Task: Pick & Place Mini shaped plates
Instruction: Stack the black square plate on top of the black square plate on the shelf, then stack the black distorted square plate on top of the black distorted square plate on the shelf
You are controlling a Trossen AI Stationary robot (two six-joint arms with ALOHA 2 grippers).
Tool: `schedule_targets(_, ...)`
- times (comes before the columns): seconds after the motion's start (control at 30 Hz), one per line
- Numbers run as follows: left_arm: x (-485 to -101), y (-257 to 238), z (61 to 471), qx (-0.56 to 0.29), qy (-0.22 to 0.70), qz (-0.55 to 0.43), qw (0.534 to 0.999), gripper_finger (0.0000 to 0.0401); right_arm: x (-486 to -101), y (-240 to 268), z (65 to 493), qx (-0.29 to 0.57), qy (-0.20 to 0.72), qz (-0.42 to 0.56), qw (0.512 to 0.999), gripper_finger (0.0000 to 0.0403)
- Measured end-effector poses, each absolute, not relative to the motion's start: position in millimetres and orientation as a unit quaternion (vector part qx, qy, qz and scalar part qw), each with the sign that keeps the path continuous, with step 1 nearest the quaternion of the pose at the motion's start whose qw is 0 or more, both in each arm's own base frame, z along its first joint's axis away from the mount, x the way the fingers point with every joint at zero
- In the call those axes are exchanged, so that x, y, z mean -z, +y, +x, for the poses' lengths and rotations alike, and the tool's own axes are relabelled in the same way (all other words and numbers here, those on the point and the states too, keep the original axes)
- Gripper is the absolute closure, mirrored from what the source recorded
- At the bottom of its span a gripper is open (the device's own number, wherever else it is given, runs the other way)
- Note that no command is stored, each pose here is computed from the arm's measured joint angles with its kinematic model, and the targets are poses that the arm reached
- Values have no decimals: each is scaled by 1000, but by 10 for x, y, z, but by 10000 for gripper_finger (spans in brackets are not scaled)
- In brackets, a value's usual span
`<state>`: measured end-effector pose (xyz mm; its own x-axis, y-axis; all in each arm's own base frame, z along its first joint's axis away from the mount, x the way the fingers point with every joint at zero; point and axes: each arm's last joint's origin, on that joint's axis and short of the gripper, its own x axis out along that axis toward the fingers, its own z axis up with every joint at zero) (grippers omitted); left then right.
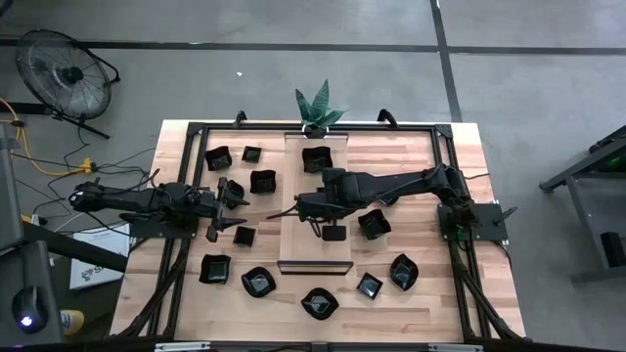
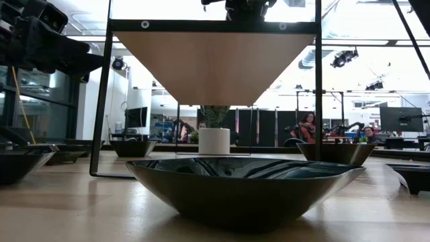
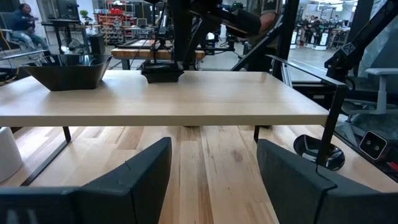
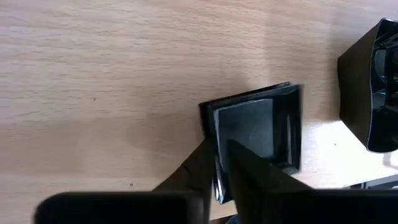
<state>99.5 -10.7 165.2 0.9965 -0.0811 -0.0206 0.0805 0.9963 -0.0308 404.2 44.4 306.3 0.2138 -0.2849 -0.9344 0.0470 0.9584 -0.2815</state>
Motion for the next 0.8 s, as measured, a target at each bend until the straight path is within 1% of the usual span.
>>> schedule_targets(0.13,-1652,-107,995,40,11,-15,999,167,-3062,445,4042,104,619,-95,773,314)
schedule_targets(0.27,-1652,-107,995,40,11,-15,999,167,-3062,446,4041,104,619,-95,773,288)
schedule_targets(0.57,-1652,-107,995,40,11,-15,999,167,-3153,450,3962,111,619,-87,773,281)
schedule_targets(0.8,-1652,-107,995,40,11,-15,999,167,-3221,502,3850,131,628,-82,762,281)
